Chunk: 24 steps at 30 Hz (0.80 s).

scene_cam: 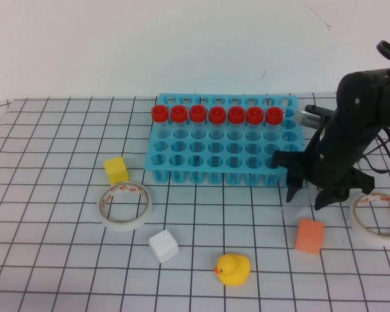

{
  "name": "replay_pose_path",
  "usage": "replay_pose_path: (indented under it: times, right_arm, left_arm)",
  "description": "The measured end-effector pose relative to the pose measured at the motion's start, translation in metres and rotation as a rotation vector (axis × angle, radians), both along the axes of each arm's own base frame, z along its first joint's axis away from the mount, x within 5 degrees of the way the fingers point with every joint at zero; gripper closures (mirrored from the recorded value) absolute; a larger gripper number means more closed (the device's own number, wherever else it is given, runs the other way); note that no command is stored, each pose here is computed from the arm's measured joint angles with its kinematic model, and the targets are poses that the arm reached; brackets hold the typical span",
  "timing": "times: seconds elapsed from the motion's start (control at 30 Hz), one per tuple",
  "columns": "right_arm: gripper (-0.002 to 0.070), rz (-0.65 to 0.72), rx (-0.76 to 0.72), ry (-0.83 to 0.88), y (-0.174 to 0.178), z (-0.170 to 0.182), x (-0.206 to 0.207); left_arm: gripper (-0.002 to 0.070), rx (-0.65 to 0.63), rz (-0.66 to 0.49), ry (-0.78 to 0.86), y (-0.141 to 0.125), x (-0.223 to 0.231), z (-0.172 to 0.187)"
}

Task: Place the test tubes

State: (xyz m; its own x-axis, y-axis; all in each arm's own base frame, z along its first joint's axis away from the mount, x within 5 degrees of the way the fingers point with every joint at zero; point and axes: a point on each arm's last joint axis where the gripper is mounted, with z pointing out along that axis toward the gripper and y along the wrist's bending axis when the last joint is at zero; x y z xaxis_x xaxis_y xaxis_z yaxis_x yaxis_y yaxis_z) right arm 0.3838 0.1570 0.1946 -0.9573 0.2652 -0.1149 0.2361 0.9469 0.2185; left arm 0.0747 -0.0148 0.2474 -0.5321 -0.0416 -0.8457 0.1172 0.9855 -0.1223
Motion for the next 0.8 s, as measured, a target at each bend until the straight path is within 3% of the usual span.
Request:
replay_pose_path:
  times: [0.8]
  right_arm:
    - [0.0286,0.154,-0.255,0.078,-0.003,0.0,0.002]
  left_arm:
    - [0.0677,-0.004,0.0,-0.003,0.0,0.0,0.0]
